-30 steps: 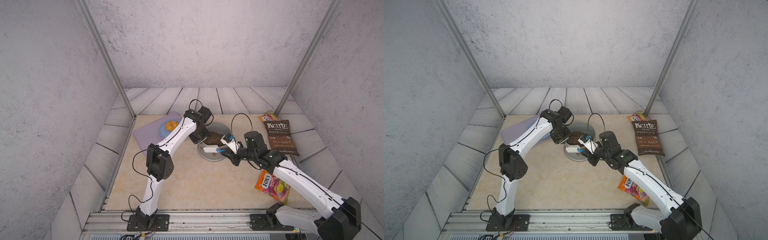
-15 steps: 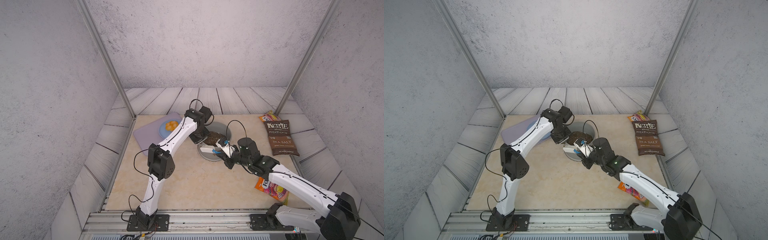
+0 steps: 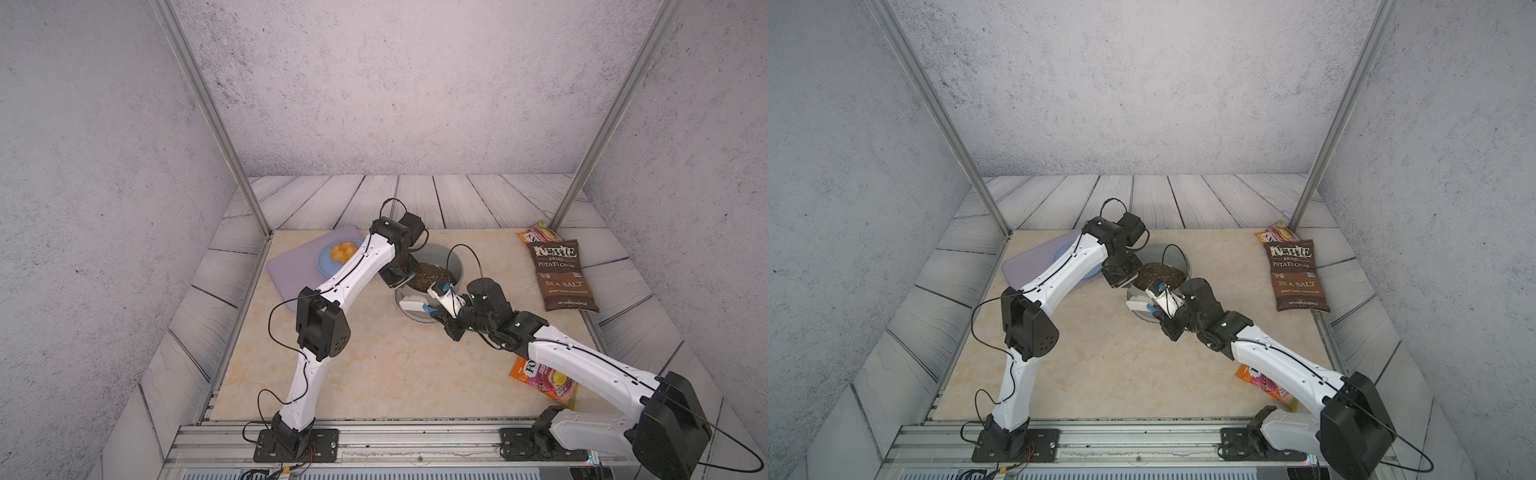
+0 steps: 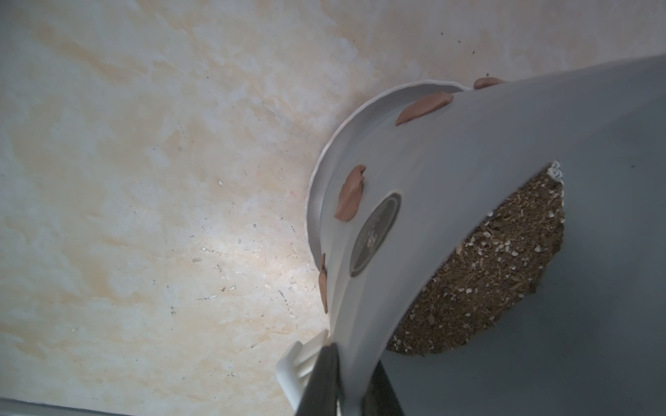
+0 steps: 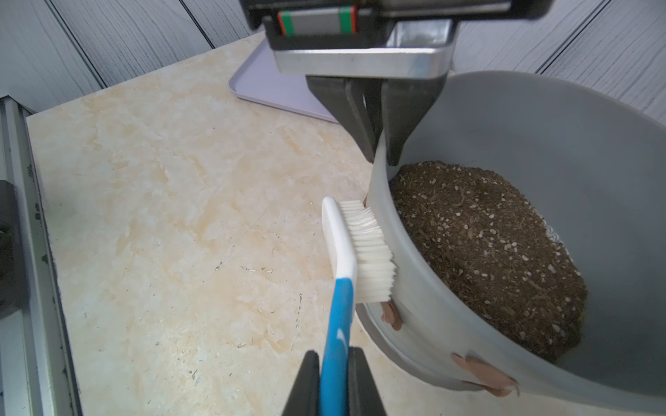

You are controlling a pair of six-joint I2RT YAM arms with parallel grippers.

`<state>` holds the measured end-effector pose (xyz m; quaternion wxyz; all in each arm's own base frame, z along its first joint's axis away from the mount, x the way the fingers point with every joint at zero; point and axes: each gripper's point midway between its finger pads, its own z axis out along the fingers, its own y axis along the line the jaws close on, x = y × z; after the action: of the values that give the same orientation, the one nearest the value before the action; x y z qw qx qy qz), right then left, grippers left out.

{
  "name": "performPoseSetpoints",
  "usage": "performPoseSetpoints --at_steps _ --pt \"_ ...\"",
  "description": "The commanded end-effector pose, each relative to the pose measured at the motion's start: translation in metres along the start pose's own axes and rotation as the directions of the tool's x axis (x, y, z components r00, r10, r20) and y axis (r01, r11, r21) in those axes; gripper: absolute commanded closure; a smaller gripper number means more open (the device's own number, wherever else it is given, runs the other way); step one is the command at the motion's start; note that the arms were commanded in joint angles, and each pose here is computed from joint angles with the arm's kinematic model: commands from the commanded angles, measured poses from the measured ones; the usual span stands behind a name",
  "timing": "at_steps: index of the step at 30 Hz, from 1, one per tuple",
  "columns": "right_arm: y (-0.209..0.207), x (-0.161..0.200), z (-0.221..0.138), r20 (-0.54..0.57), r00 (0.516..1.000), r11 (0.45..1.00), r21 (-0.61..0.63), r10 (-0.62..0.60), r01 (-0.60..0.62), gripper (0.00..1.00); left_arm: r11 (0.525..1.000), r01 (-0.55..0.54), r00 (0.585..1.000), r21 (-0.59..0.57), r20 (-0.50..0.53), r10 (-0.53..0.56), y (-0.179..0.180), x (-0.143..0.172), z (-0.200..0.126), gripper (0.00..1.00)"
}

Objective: Scrub the dried mud off the ceramic pot
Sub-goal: Rotate the pot on the tray, then brush off the soil from the pot.

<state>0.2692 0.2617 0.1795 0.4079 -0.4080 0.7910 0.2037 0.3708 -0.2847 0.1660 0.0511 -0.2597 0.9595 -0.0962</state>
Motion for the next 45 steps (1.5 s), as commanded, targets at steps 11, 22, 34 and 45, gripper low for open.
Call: performPoseSetpoints --at_steps 11,22,34,45 --pt "-0.015 0.045 -0.024 -0.119 0.987 0.989 0.113 0.112 -0.099 1.00 0.992 -0.062 0.998 -0.109 0.019 0.064 0.025 -0.005 -0.004 1.00" --pt "0.037 0.016 -0.055 -0.031 1.000 0.996 -0.092 -0.001 -0.002 1.00 0.987 -0.118 0.992 -0.106 0.039 0.123 0.023 -0.010 -0.003 1.00" --pt "0.009 -0.025 -0.036 0.012 0.998 0.998 -0.019 -0.067 0.067 1.00 0.979 -0.160 0.985 -0.128 0.051 0.167 0.028 -0.013 -0.007 1.00" --pt "-0.029 0.019 -0.009 -0.161 0.987 0.993 0.117 -0.011 0.030 1.00 0.964 -0.219 0.971 -0.152 0.062 0.231 0.035 -0.016 -0.011 1.00"
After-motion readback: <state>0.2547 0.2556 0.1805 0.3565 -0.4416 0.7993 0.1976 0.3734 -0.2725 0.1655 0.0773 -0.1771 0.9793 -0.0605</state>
